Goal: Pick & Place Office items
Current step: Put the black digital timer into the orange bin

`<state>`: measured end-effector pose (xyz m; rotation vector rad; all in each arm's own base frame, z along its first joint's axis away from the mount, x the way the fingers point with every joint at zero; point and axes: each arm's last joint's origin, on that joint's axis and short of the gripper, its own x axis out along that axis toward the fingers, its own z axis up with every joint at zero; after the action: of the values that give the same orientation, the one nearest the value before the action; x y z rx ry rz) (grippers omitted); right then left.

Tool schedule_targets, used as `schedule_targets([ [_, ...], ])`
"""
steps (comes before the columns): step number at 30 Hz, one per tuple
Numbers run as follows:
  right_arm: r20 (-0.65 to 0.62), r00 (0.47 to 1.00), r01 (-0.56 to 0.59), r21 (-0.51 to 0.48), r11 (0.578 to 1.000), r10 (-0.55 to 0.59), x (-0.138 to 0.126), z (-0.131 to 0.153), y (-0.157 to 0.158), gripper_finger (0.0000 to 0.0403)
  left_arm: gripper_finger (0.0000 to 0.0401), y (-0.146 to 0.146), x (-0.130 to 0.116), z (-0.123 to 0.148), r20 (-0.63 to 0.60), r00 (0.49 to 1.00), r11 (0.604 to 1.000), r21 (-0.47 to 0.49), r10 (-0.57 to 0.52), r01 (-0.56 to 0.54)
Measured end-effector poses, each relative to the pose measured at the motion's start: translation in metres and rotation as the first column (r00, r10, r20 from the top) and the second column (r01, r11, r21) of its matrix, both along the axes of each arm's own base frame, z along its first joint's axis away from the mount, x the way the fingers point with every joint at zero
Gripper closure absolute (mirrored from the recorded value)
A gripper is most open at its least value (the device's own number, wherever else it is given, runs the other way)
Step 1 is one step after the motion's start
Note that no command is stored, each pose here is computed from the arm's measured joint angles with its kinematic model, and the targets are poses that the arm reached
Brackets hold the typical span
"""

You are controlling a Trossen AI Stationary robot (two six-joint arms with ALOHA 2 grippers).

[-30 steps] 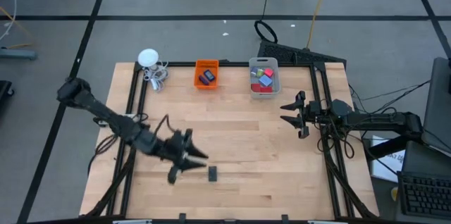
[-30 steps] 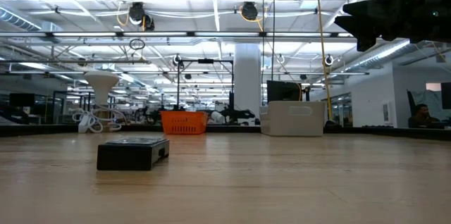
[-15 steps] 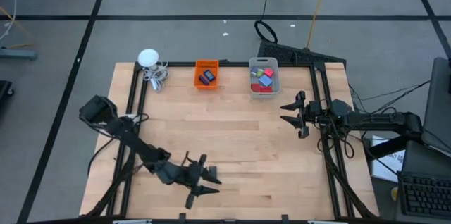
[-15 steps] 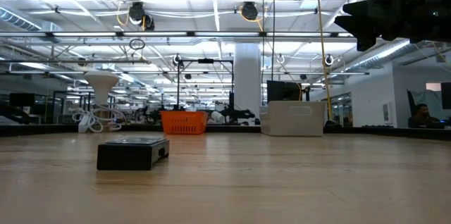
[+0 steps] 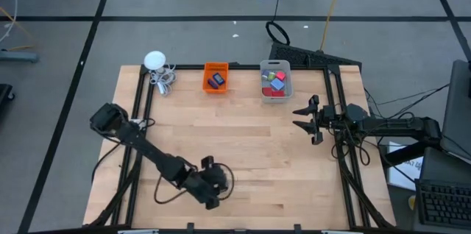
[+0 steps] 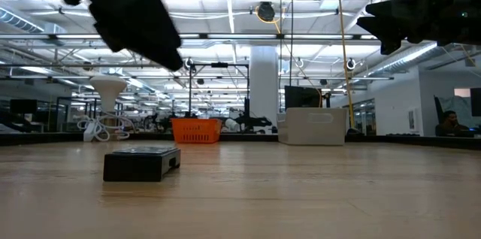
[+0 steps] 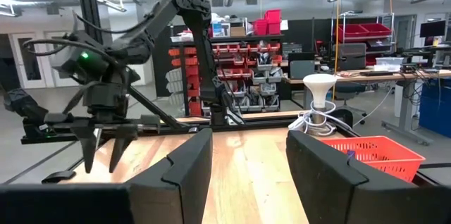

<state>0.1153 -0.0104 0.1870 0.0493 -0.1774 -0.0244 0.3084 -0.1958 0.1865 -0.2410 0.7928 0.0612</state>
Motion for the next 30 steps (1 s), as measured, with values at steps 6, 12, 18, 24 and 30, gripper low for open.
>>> schedule_targets([
  [6,-0.006,1.000,0.000,0.001,1.000,0.000,0.000,-0.001,0.000,0.0232,0.0164,0.000,0.016,-0.016,-0.091,0.996,0.999,0.042,-0.009,0.013],
  [12,-0.006,1.000,0.000,0.001,1.000,0.000,0.000,-0.001,0.000,0.0232,0.0104,0.001,0.021,-0.040,-0.181,0.982,0.996,0.054,-0.054,0.065],
  [18,-0.006,1.000,0.000,0.001,1.000,0.000,0.000,-0.001,0.000,0.0232,0.0102,0.001,0.015,-0.049,-0.254,0.966,0.991,0.104,-0.051,0.079],
  [24,-0.005,1.000,0.000,0.001,1.000,0.000,0.000,0.000,0.000,0.0232,0.0127,0.012,0.001,-0.051,-0.375,0.927,0.970,0.233,0.025,0.068],
  [30,-0.004,1.000,0.000,0.000,1.000,0.000,0.000,0.000,0.000,0.0232,0.0153,0.023,-0.015,-0.043,-0.470,0.877,0.954,0.297,0.101,0.049],
])
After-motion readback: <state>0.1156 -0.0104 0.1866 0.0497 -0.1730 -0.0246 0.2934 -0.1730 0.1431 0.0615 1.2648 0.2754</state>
